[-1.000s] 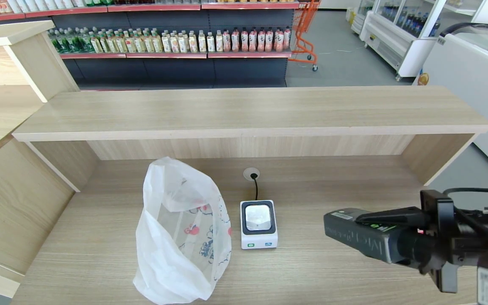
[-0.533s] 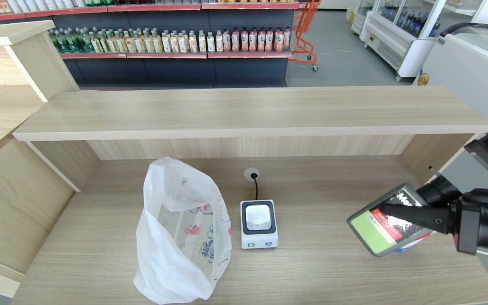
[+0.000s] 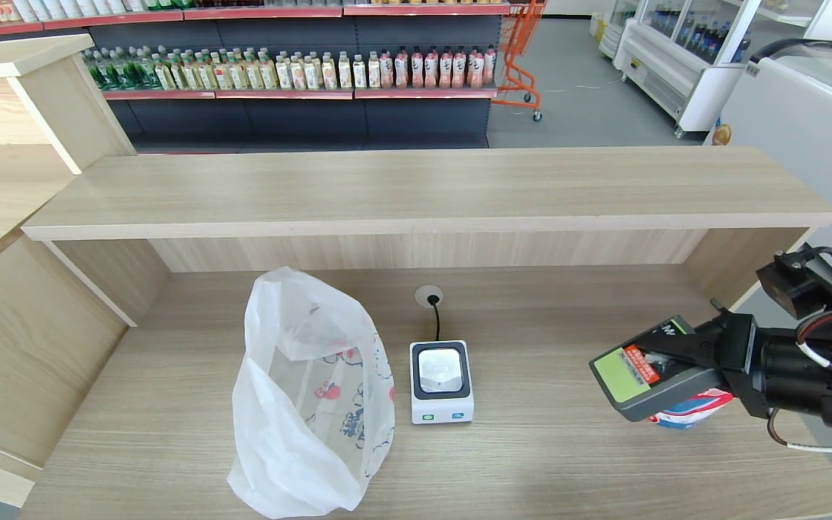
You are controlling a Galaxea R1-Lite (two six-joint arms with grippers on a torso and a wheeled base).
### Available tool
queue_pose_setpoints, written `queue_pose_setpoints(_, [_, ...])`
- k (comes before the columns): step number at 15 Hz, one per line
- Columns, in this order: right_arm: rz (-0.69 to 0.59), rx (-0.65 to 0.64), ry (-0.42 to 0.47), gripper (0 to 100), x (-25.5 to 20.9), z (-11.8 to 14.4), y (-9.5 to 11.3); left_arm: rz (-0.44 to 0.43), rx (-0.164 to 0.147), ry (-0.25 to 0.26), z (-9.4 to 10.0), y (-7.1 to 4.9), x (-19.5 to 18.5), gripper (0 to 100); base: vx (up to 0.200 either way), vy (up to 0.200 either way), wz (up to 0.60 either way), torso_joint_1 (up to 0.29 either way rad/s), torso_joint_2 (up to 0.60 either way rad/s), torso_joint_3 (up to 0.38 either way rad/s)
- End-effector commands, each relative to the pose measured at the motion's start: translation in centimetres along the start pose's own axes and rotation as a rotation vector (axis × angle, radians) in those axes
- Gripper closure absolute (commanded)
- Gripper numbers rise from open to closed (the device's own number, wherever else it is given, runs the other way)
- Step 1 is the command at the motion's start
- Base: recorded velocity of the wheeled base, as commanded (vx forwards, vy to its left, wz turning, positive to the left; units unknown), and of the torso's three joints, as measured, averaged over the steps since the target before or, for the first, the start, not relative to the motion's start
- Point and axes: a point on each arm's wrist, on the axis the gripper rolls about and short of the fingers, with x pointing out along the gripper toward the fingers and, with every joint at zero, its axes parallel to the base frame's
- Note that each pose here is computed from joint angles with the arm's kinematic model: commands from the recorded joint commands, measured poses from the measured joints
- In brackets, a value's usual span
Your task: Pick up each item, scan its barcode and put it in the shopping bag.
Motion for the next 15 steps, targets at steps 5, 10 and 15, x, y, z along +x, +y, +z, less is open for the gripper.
queue_pose_setpoints(5, [0.009,-0.008,0.037,100,0.0,-1.0,0.1,0.002,0.001,0.000,0.0,0.0,0.0,0,0.000,0.000,0.00,0.000,0.00,0.000])
queue_pose_setpoints(10, [0.016,-0.023,0.070,100,0.9,-1.4,0.4,0.002,0.001,0.000,0.0,0.0,0.0,0,0.000,0.200,0.00,0.001,0.00,-0.001])
queue_pose_setpoints(15, [-0.087,-0.155,0.133,100,5.7,-1.0,-0.9,0.002,-0.001,0.000,0.0,0.0,0.0,0,0.000,0.080,0.00,0.002,0.00,0.002])
